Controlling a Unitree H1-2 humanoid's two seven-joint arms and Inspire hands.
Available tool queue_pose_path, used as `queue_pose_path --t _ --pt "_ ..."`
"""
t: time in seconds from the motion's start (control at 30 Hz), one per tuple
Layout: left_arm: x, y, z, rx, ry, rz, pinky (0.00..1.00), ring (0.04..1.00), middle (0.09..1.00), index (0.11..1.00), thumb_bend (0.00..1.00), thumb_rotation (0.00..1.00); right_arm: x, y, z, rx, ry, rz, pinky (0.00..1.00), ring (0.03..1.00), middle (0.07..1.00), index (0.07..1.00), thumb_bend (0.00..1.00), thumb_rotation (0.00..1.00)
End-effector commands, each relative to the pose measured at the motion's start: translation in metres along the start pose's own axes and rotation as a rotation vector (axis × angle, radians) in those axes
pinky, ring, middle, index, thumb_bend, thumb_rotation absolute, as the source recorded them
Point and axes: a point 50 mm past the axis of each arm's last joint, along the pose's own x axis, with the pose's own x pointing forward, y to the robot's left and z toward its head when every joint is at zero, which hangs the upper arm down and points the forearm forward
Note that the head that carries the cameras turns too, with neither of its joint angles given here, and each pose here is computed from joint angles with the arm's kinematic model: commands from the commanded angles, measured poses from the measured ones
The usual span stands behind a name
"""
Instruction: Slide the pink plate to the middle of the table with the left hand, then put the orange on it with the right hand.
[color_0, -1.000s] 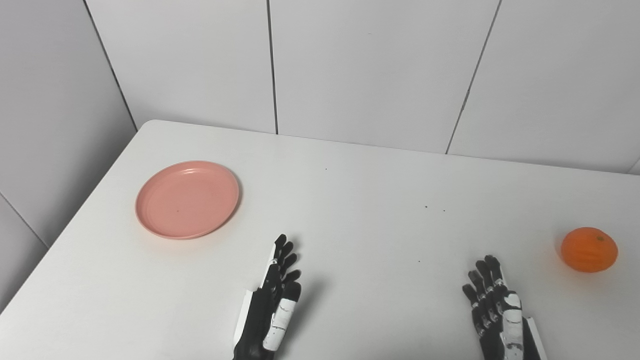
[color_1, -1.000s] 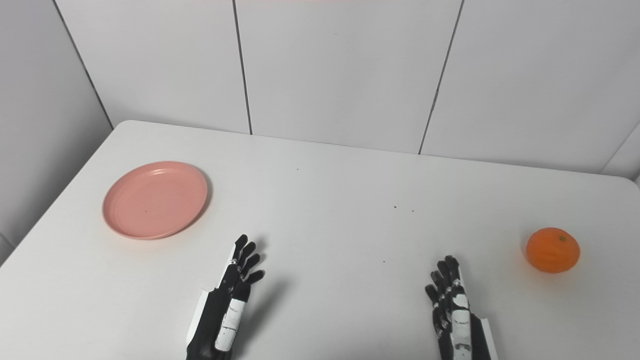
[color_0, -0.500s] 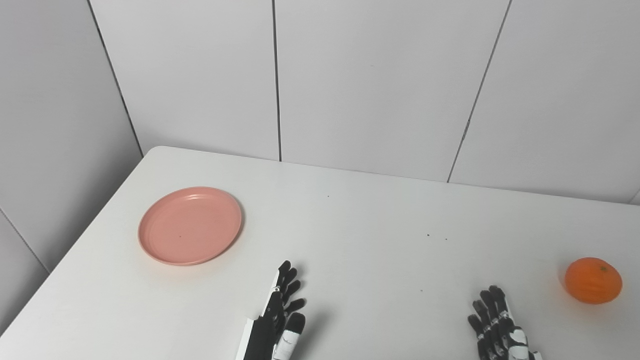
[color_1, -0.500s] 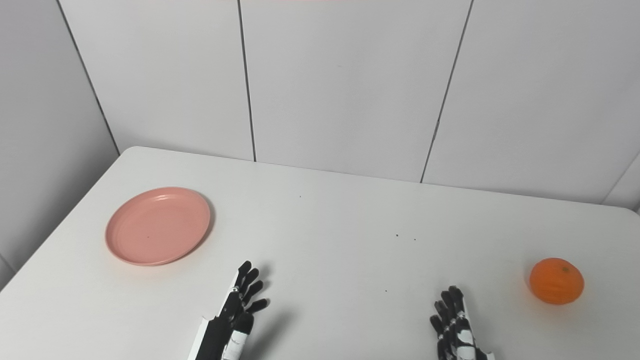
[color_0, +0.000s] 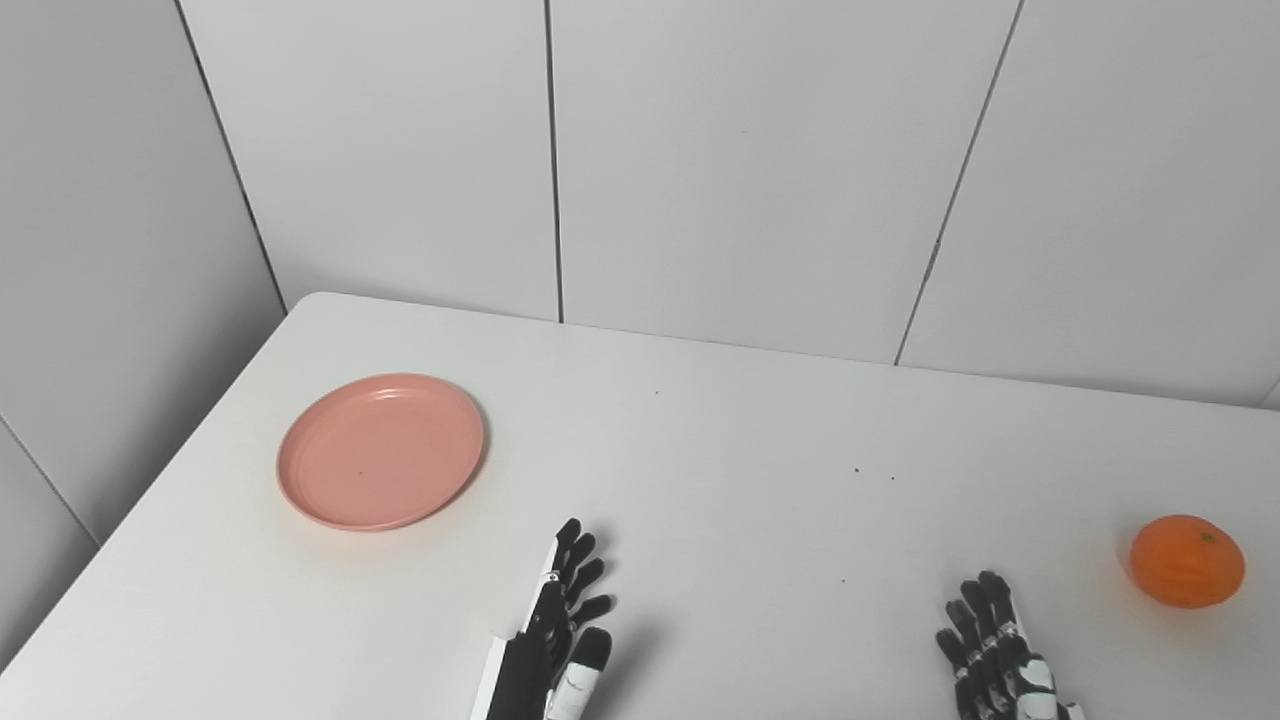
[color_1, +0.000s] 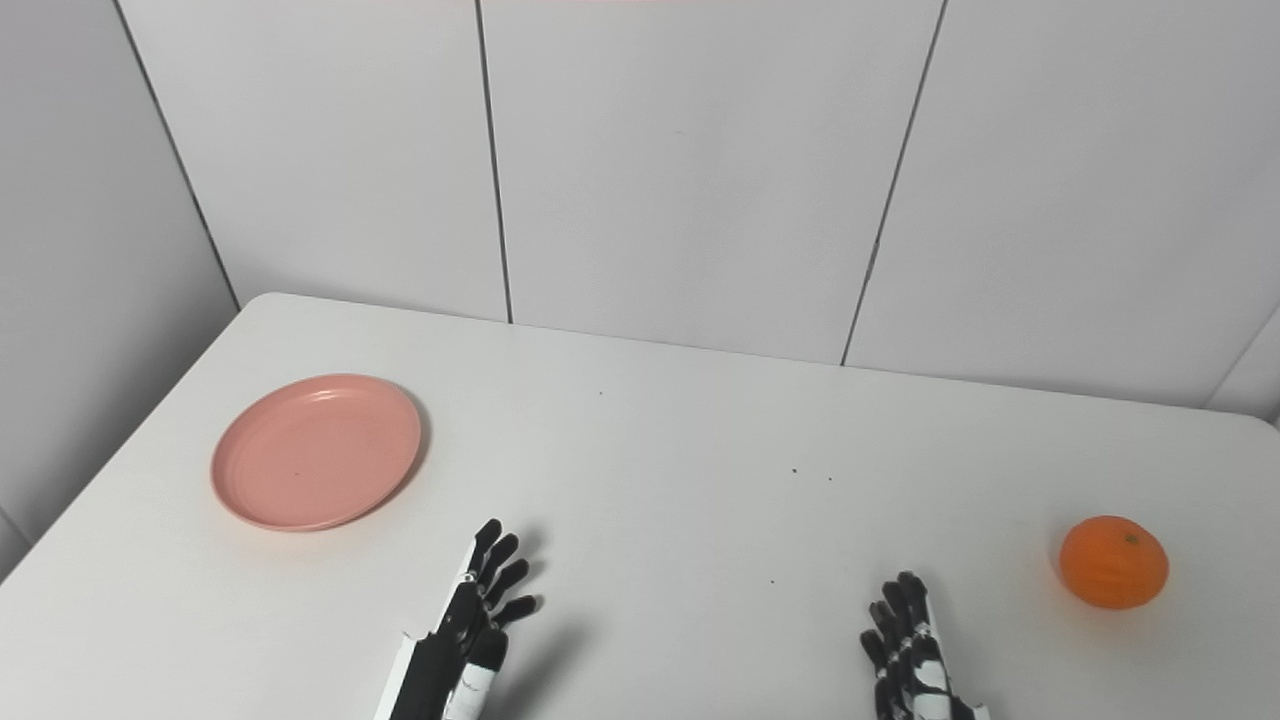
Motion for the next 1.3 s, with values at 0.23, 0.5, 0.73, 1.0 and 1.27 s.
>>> queue_pose_path --t 0.23,0.5,0.73,1.0,1.27 --pt "-0.05 0.025 -0.015 -0.024 0.116 0.02 0.82 0.883 0.883 0.871 0.96 0.93 -0.06 -0.015 -0.022 -0.004 0.117 -0.048 1.0 1.0 1.0 1.0 0.87 1.0" --pt "-0.02 0.033 0.022 -0.095 0.002 0.008 0.82 0.884 0.887 0.862 0.98 0.9 -0.058 -0.013 -0.023 -0.009 0.117 -0.047 1.0 1.0 1.0 1.0 0.85 1.0" --pt "0.019 0.052 0.055 -0.148 -0.08 0.012 0.82 0.872 0.862 0.819 1.0 0.91 -0.058 -0.008 -0.023 -0.009 0.113 -0.051 1.0 1.0 1.0 1.0 0.87 1.0" --pt "0.061 0.075 0.091 -0.188 -0.148 -0.013 0.75 0.798 0.783 0.741 1.0 0.92 -0.058 -0.007 -0.022 -0.009 0.107 -0.048 1.0 1.0 1.0 1.0 0.88 1.0" --pt "0.088 0.093 0.112 -0.121 -0.239 0.046 0.92 0.828 0.8 0.754 1.0 0.99 -0.059 -0.007 -0.022 -0.011 0.107 -0.048 1.0 1.0 1.0 1.0 0.89 1.0"
